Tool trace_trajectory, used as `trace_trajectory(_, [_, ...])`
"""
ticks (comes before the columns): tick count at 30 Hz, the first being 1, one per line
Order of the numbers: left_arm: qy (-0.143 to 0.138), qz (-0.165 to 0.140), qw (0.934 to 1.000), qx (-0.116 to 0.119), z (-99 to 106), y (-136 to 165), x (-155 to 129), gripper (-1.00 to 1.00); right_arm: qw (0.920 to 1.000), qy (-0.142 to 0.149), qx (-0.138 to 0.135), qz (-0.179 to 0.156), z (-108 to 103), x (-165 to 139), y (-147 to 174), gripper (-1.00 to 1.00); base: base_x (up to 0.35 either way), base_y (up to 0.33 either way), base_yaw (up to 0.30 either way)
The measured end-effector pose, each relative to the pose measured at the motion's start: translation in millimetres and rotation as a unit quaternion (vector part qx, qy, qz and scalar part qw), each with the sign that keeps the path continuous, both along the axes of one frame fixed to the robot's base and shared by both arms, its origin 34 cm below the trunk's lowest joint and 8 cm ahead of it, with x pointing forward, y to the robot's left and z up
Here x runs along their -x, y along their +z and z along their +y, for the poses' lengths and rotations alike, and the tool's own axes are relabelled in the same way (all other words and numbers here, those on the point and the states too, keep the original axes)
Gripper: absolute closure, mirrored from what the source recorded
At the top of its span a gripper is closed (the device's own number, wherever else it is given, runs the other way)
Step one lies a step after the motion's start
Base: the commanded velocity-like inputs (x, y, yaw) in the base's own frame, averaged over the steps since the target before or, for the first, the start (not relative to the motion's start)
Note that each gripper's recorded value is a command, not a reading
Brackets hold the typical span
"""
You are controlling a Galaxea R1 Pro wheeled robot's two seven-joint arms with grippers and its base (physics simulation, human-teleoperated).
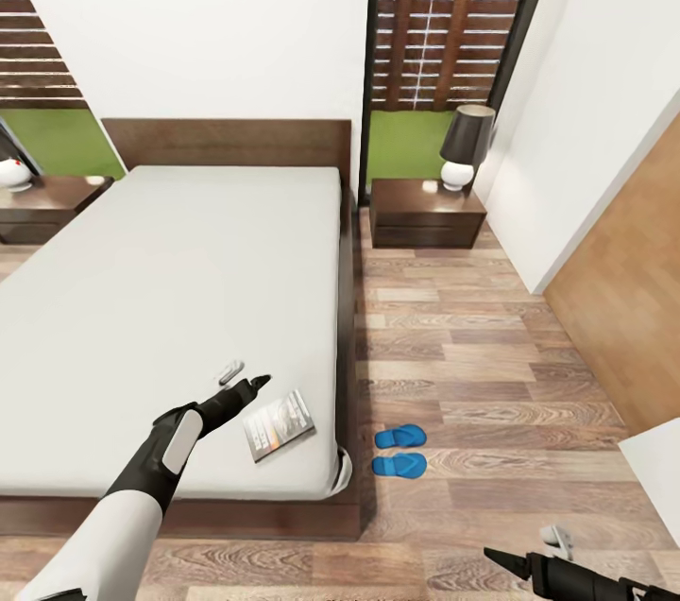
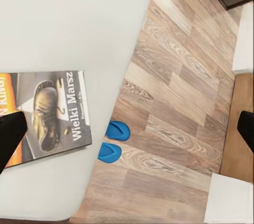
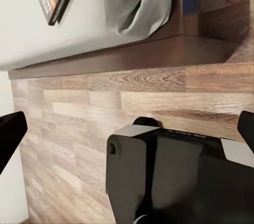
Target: In the bedroom, move the book from the bed onto either nightstand, and place the two sandals side by side next to the bed.
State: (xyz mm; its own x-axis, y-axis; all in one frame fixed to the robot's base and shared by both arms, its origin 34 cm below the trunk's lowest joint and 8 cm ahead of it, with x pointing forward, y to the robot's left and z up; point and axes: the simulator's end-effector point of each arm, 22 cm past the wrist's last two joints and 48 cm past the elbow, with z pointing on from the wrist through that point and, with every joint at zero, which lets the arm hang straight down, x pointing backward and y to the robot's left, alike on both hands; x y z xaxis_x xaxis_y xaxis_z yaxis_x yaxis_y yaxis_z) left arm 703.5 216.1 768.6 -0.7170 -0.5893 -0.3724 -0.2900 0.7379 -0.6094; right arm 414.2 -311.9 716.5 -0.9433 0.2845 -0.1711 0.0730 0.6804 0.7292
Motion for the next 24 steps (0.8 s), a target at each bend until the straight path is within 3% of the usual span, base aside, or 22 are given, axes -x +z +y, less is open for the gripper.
trace_trajectory(7, [-0.013,-0.016,0.9995,0.024,-9,3,-1,-1.0,0.9994,0.006,0.031,-0.01,-2,12,-18,-1.0,0.0,0.0,0.0])
trace_trajectory(24, [-0.013,-0.007,0.9996,0.026,-6,-10,4,-1.0,0.9993,0.006,0.038,-0.001,-3,23,-28,-1.0,0.0,0.0,0.0])
